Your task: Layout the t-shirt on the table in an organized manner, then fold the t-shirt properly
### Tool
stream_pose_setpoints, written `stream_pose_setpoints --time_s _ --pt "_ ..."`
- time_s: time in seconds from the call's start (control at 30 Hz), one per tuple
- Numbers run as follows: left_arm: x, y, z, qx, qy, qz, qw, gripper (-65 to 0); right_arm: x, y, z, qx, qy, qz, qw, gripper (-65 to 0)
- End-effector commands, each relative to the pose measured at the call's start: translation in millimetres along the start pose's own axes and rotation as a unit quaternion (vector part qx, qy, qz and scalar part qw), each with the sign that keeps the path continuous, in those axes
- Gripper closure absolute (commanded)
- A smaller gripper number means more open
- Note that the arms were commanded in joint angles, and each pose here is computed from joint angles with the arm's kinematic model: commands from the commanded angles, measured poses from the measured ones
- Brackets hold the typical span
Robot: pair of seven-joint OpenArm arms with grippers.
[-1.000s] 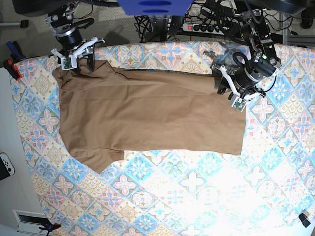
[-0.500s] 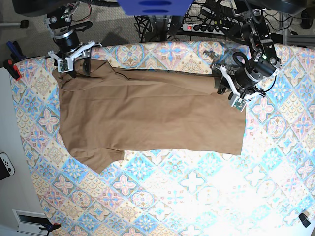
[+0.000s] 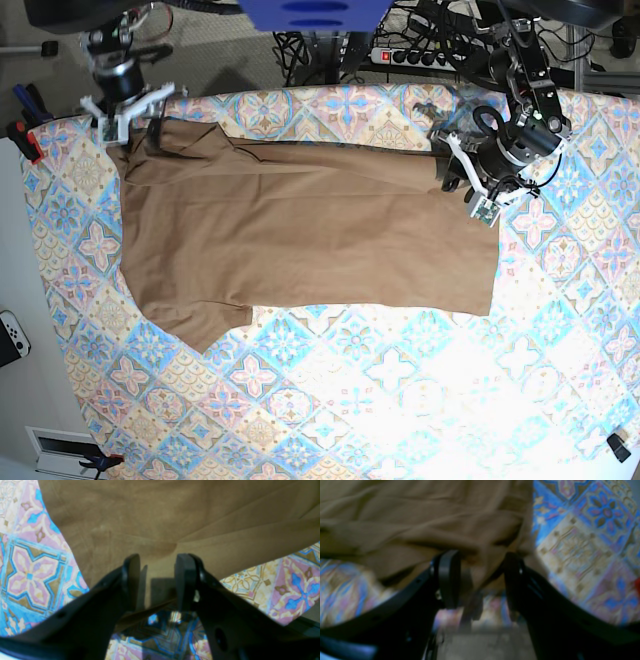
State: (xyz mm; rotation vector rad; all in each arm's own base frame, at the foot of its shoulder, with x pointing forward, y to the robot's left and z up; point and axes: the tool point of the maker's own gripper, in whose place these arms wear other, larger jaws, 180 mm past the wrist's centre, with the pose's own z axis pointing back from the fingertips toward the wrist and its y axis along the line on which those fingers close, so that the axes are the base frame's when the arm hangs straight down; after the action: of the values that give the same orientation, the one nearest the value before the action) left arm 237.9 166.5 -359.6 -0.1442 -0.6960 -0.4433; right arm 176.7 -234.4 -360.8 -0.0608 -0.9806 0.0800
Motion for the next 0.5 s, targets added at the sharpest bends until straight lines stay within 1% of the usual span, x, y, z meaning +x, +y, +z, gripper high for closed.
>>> stream_pose_setpoints --time_s 0.0,0.03,0.47 --pt "11.1 2.4 3.8 0.003 -0.021 -0.005 1.0 -23.8 33.8 -4.4 -4.1 -0.003 -0.062 0.0 0.9981 -26.6" --pt "11.1 2.4 3.8 0.003 -0.021 -0.005 1.0 -23.8 37.6 -6.5 -6.0 -0.006 -0.067 0.0 0.9978 -26.6" --pt "10.9 2.9 3.9 0.004 -0.021 -0.005 1.0 -23.8 32.9 -7.7 -6.2 -0.007 -0.061 -0.003 0.9981 -26.6"
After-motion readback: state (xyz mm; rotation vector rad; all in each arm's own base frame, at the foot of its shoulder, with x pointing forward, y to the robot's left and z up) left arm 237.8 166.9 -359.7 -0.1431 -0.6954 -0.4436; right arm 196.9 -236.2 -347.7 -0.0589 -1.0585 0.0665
